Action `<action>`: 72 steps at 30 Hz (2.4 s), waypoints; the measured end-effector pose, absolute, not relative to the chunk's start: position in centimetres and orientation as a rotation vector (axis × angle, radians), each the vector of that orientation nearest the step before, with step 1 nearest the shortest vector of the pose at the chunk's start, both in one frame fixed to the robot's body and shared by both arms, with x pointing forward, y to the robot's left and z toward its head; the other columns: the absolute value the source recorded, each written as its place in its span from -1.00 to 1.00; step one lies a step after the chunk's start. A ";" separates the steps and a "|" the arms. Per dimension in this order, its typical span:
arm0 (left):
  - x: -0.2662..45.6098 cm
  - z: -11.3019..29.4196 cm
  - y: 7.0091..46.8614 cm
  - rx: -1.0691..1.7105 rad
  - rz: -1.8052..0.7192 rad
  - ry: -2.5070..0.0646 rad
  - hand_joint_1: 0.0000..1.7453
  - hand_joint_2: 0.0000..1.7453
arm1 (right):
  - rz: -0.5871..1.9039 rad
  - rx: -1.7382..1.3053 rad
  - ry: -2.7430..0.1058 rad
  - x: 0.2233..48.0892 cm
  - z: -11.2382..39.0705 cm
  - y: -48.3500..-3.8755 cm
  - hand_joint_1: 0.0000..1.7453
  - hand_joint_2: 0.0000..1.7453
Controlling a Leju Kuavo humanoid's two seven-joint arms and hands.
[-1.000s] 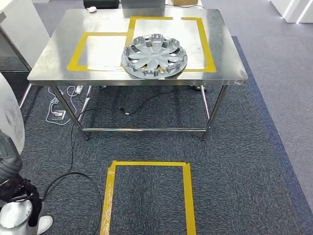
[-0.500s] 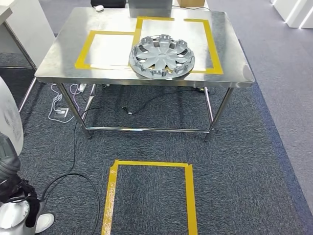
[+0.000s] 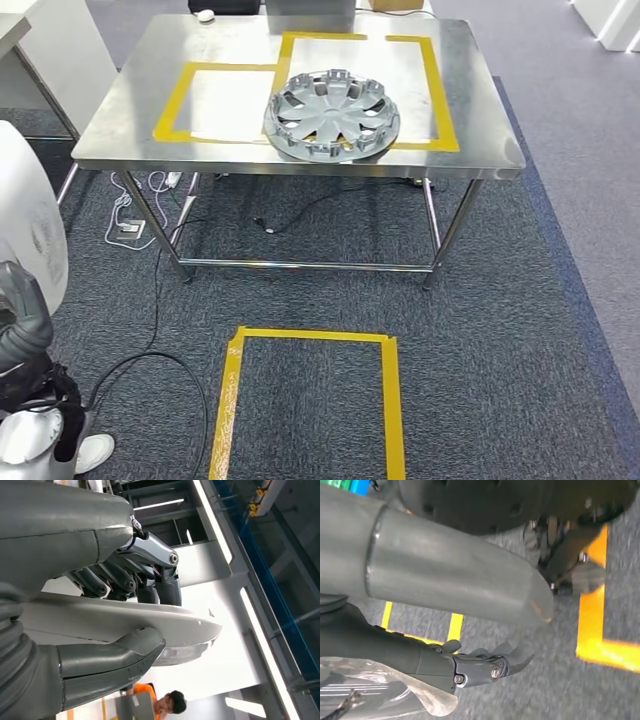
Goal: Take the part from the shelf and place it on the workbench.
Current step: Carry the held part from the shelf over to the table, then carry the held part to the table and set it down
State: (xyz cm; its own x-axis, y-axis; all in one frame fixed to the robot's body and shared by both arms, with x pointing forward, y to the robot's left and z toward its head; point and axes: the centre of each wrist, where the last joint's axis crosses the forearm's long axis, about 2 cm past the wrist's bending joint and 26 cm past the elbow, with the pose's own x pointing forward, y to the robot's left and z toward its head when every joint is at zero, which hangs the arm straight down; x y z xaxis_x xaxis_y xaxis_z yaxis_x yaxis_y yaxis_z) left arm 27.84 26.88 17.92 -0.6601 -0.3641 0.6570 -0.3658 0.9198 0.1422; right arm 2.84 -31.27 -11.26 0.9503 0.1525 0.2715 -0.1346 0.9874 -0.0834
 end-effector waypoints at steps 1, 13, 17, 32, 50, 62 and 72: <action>27.9 17.9 26.9 0.515 0.001 -2.350 1.00 1.00 | 0.146 -0.064 -0.280 2.8 -11.3 -31.3 -1.00 -1.00; 27.9 17.9 27.3 0.477 -0.051 -2.348 1.00 1.00 | 0.154 -0.059 -0.281 2.7 -11.3 -31.2 -1.00 -1.00; 28.3 18.3 27.1 0.449 -0.075 -2.350 1.00 1.00 | 0.159 -0.056 -0.293 3.1 -11.2 -31.2 -1.00 -1.00; 29.8 19.0 25.4 0.330 -0.176 -2.340 1.00 1.00 | 0.168 -0.051 -0.286 2.6 -11.3 -31.3 -1.00 -1.00; 30.6 18.7 24.1 0.251 -0.344 -2.278 1.00 1.00 | 0.168 -0.046 -0.302 3.3 -11.2 -31.1 -1.00 -1.00; 29.9 17.1 23.1 0.237 -0.501 -2.207 1.00 1.00 | 0.146 -0.058 -0.291 2.9 -11.3 -31.3 -1.00 -1.00; 29.9 15.6 24.5 0.219 -0.643 -2.137 1.00 1.00 | 0.147 -0.060 -0.286 2.7 -11.3 -31.4 -1.00 -1.00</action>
